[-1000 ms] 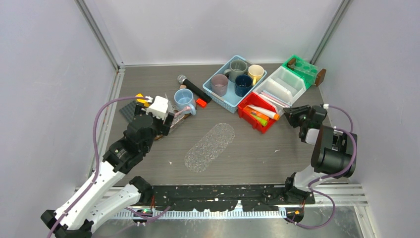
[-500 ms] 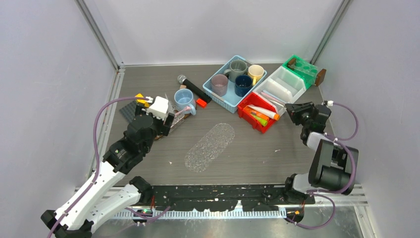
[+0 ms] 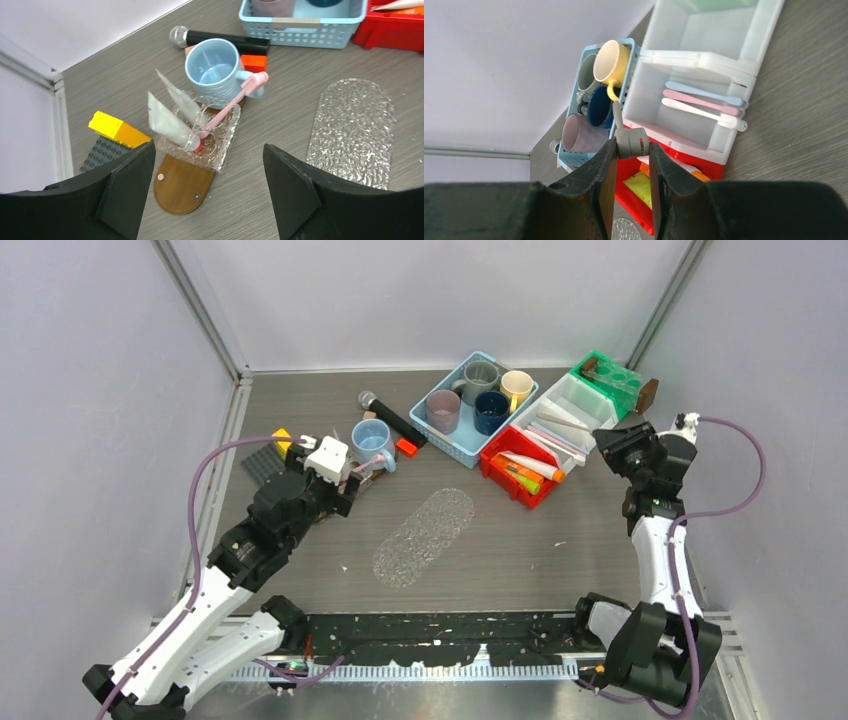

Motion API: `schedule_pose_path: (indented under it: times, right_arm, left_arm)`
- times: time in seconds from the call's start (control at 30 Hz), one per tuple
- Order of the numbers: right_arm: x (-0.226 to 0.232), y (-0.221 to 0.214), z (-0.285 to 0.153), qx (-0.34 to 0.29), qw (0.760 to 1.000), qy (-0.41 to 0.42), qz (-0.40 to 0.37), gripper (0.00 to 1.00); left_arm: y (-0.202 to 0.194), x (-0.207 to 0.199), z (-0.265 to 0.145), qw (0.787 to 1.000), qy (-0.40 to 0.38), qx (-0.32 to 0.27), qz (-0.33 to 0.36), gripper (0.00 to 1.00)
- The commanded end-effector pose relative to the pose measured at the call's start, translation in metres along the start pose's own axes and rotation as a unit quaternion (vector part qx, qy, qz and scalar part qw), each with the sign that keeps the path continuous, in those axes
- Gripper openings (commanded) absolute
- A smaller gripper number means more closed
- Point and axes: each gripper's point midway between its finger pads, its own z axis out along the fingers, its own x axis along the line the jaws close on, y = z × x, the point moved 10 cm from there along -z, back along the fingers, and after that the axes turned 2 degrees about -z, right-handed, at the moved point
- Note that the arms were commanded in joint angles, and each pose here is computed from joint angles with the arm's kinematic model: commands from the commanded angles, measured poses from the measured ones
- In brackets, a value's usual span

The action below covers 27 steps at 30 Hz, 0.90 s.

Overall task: Prepare toiletry sets of a toothbrush and toothpaste on the tray
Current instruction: Pick up the toothbrush from the storage box.

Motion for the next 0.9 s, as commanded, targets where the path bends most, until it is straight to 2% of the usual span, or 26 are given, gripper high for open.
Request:
schedule_pose_path:
  times: [0.0, 0.2, 0.37, 0.6, 0.87]
  right_arm:
    - [0.029, 0.014, -0.021, -0.003, 0.997, 0.013, -0.079, 0.01]
    - [0.075, 0.011, -0.045, 0.003, 0.983, 0.062, -0.174, 0.01]
    - [0.115, -0.003, -0.065, 0.030, 0.959, 0.144, -0.241, 0.01]
    - [0.149, -0.034, -0.086, 0.100, 0.902, 0.260, -0.331, 0.01]
    - [0.176, -0.053, -0.108, 0.133, 0.839, 0.347, -0.398, 0.01]
  left_arm:
    - [0.018, -0.004, 0.001, 0.997, -0.050, -0.051, 0.004, 0.81]
    - [0.032, -0.010, 0.000, 0.993, -0.107, -0.057, 0.013, 0.81]
    - [0.044, -0.022, -0.002, 0.980, -0.187, -0.066, 0.011, 0.79]
    - [0.063, -0.037, -0.006, 0.952, -0.291, -0.095, -0.001, 0.77]
    - [0.085, -0.055, -0.001, 0.916, -0.379, -0.123, -0.036, 0.72]
